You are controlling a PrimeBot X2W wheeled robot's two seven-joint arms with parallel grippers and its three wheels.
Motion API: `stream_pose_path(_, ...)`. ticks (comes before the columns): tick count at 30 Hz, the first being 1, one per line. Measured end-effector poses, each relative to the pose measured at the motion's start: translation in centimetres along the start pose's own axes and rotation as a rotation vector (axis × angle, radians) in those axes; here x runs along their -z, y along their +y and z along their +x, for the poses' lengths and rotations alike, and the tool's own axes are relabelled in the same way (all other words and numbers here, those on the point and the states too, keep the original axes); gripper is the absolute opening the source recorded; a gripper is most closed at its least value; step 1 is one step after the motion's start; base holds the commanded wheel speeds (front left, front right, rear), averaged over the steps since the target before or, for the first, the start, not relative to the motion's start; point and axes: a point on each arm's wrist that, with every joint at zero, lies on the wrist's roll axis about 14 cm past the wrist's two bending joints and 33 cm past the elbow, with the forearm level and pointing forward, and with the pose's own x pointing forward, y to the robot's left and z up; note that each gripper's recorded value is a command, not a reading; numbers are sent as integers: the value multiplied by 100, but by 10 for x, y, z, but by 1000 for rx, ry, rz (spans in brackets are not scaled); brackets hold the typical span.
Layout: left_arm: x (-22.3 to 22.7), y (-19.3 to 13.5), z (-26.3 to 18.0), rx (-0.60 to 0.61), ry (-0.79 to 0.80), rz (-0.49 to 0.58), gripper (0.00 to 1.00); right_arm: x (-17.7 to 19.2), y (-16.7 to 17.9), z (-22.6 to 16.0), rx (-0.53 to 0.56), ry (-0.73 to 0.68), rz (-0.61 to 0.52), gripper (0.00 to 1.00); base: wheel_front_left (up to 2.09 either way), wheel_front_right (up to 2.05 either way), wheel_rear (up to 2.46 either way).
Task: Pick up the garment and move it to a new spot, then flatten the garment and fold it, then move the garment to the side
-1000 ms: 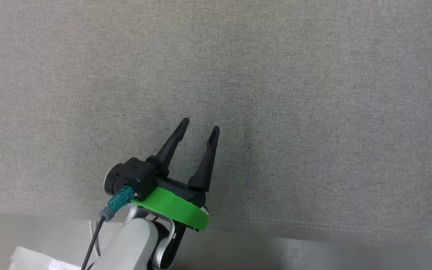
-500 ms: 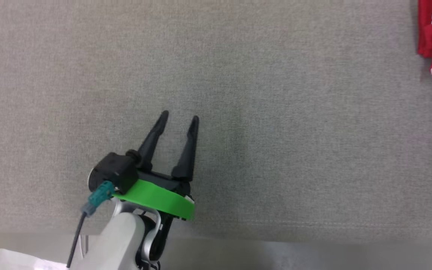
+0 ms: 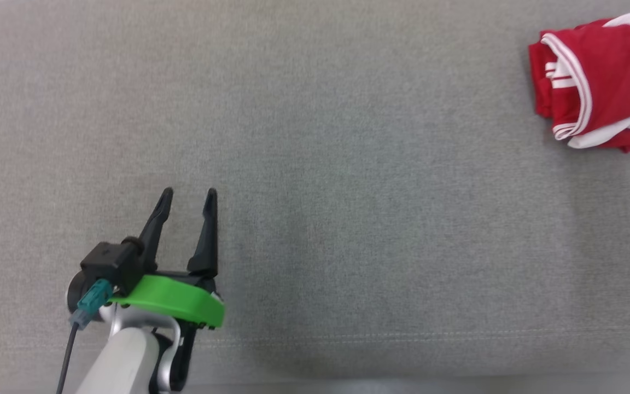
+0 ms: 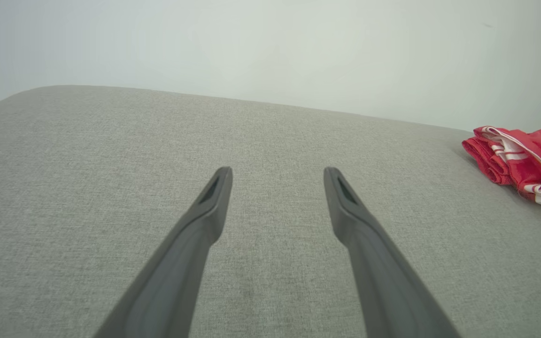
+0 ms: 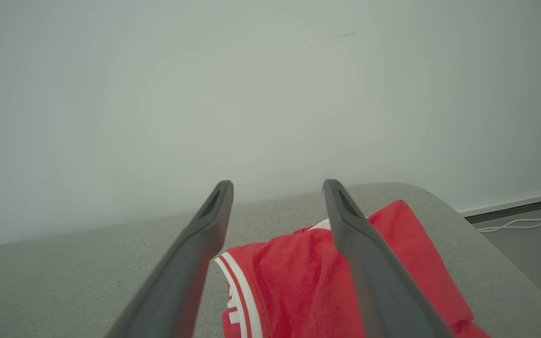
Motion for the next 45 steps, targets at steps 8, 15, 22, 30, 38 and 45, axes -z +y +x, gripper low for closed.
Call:
stream_pose_path(8,-7,10,-24,-15,-2,106,100,20,-4,-60,48,48,79,100,0,0,0)
stream_pose_path(15,-13,11,-35,-10,-16,139,100,37,-4,-101,66,82,65,100,0,0,0)
stream_pose_path(22,-20,25,-48,-67,-34,153,100,87,30,-144,18,195,57,100,0,0,0)
stream_pose_path(30,-23,37,-68,-113,-40,159,100,87,59,-166,-24,176,73,100,0,0,0)
stream_pose_path(38,-26,47,-85,-151,-55,170,100,76,66,-177,-54,130,9,100,0,0,0)
stream_pose_path(45,-24,44,-89,-142,-50,182,100,72,58,-189,-23,111,-6,100,0,0,0)
